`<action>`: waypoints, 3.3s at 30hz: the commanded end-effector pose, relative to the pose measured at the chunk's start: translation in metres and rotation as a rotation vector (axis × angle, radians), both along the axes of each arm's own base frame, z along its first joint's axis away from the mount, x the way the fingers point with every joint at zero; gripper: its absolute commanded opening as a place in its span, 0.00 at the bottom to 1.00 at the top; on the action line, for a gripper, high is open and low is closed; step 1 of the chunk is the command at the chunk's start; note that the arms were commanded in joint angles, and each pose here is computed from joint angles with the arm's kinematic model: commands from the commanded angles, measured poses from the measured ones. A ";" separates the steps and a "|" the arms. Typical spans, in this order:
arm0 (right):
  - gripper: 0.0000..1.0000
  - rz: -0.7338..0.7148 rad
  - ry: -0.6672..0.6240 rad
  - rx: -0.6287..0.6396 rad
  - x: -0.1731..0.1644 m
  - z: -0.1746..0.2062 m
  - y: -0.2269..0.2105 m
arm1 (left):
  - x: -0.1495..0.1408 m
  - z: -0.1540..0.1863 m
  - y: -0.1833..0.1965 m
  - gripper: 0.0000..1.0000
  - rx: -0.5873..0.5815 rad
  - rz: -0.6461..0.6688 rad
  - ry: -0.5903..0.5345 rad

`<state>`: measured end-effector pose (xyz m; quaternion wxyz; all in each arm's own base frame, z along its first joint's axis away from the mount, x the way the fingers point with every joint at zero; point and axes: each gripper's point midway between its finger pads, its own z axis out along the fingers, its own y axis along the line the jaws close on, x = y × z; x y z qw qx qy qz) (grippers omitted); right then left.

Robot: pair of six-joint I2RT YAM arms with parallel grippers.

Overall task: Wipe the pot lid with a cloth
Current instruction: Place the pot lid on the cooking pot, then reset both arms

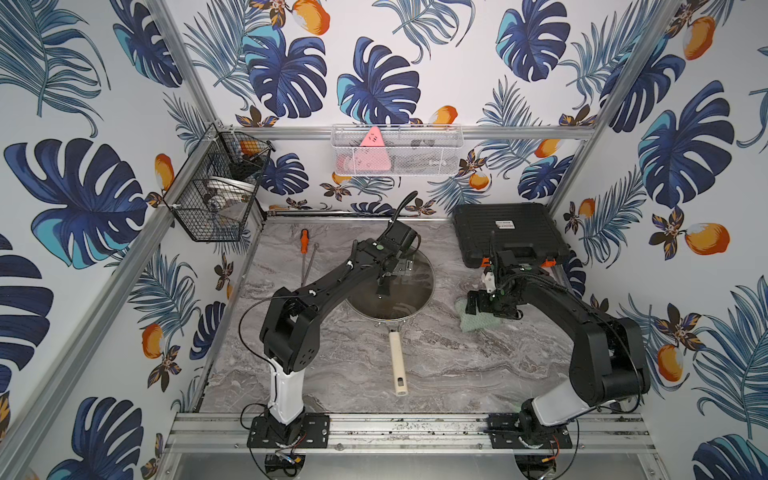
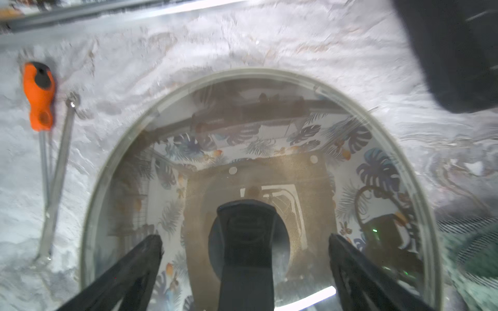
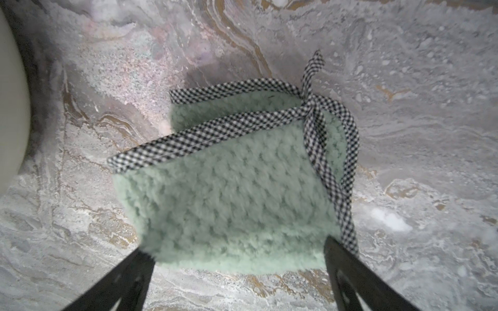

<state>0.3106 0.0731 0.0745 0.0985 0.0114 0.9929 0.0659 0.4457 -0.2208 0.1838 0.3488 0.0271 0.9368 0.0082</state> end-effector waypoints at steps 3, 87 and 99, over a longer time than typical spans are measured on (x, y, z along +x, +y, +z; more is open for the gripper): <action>1.00 0.001 -0.050 0.001 0.003 0.011 -0.001 | -0.006 0.044 0.010 0.99 -0.015 -0.031 -0.134; 1.00 -0.120 -1.076 -0.028 0.080 0.006 -0.076 | -0.047 -0.107 0.213 0.99 0.033 0.062 -0.518; 1.00 -0.256 -0.991 -0.104 0.096 -0.001 -0.101 | -0.046 -0.107 0.215 0.99 0.030 0.066 -0.515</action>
